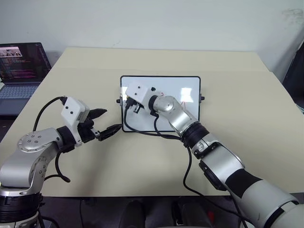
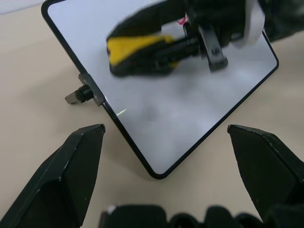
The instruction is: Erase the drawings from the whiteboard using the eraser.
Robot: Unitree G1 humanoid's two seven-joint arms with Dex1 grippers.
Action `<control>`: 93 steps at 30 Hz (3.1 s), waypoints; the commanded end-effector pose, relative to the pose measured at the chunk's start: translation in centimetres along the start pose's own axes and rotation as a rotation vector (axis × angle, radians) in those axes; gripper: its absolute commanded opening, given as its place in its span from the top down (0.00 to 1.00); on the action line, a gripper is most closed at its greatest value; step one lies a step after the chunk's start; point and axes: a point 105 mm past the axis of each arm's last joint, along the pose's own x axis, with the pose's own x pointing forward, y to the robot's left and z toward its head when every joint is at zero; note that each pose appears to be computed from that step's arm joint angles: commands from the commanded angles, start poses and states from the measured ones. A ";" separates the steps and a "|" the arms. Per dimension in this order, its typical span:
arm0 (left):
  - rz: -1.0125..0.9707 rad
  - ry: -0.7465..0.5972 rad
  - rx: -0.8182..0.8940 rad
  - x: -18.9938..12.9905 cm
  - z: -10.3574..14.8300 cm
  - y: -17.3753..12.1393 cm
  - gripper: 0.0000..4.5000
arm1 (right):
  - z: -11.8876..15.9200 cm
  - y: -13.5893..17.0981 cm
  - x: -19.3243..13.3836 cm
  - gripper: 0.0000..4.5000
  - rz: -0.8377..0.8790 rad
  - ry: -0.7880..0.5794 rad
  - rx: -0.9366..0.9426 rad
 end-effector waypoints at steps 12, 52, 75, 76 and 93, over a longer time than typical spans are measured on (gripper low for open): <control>-0.025 -0.034 0.052 0.3 1.1 -0.5 0.00 | -3.8 -1.2 -1.2 0.78 0.000 0.120 -0.008; -0.053 -0.035 0.071 0.9 1.3 -0.8 0.00 | -5.5 0.2 -2.2 0.78 0.107 0.182 -0.083; -0.021 -0.031 0.069 0.6 1.3 -0.1 0.00 | -1.9 0.3 -0.2 0.79 0.078 0.083 -0.119; -0.023 -0.031 0.068 0.7 1.3 -0.2 0.00 | -1.9 0.2 -0.2 0.79 0.065 0.079 -0.125; -0.045 -0.035 0.067 1.1 1.3 -0.5 0.00 | -1.1 -1.2 -0.8 0.79 -0.004 0.032 -0.087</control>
